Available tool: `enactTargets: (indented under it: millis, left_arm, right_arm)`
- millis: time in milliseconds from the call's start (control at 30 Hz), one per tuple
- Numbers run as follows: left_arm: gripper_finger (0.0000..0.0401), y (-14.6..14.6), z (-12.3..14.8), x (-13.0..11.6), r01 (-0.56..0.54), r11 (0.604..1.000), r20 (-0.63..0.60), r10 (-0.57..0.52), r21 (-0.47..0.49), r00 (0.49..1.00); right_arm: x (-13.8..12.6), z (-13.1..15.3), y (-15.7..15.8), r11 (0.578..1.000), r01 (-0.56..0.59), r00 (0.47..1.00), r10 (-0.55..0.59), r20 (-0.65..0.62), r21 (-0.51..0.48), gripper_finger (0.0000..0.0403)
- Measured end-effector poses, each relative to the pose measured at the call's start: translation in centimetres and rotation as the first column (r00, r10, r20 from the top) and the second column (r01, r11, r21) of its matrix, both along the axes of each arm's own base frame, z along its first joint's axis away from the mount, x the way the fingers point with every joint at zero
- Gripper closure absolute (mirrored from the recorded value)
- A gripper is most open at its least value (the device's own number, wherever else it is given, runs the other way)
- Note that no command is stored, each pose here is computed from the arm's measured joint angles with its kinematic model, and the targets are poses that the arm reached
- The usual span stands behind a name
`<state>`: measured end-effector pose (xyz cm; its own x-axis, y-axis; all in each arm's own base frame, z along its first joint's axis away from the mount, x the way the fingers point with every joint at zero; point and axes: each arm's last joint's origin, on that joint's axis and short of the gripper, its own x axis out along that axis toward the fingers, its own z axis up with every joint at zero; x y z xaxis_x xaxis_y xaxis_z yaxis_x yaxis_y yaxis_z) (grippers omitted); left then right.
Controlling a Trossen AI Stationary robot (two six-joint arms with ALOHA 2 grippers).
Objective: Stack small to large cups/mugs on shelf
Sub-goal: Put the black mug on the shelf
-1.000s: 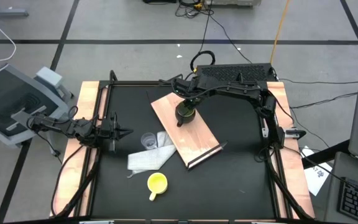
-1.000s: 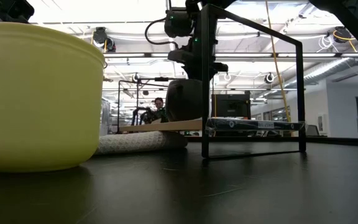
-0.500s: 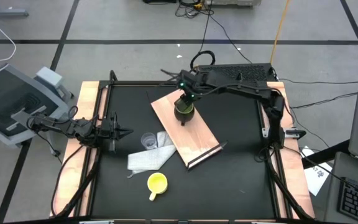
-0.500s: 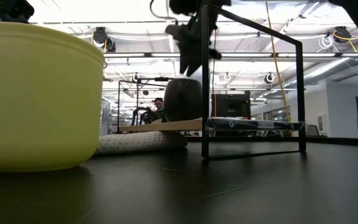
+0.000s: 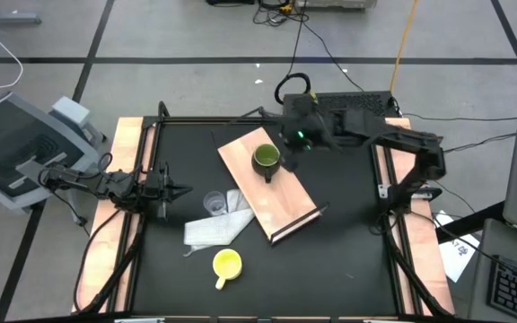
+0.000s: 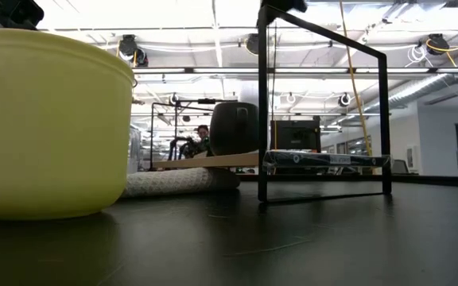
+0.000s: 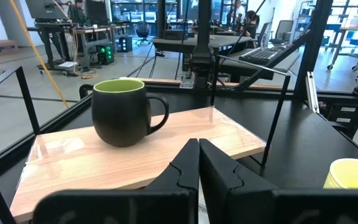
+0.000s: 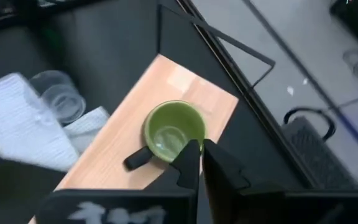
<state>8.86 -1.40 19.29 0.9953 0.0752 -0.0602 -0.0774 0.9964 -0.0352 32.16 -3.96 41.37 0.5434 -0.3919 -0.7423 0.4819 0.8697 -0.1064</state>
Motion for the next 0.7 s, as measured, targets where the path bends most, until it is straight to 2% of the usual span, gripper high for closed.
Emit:
enactTargets:
  millis: [133, 233, 367, 567, 700]
  left_arm:
    - [0.0391, 0.0, 0.0, 0.0, 0.000, 1.000, 0.000, 0.000, 0.000, 1.000]
    - [0.0391, 0.0, 0.0, 0.0, 0.000, 1.000, 0.000, 0.000, 0.000, 1.000]
    - [0.0391, 0.0, 0.0, 0.0, 0.000, 1.000, 0.000, 0.000, 0.000, 1.000]
    - [0.0391, 0.0, 0.0, 0.0, 0.000, 1.000, 0.000, 0.000, 0.000, 1.000]
    - [0.0391, 0.0, 0.0, 0.0, 0.000, 1.000, 0.000, 0.000, 0.000, 1.000]
  right_arm:
    - [-1.4, -0.5, 3.8, 0.996, -0.070, 0.997, 0.071, 0.008, -0.049, 0.0401]
    - [-2.9, -2.5, 6.2, 0.990, -0.122, 0.992, 0.123, 0.014, -0.068, 0.0402]
    - [-5.1, -5.8, 9.1, 0.976, -0.208, 0.973, 0.214, 0.090, -0.070, 0.0402]
    - [-8.6, -9.8, 12.1, 0.932, -0.353, 0.886, 0.361, 0.289, -0.084, 0.0403]
    - [-10.4, -12.1, 13.1, 0.897, -0.426, 0.826, 0.438, 0.353, -0.117, 0.0403]
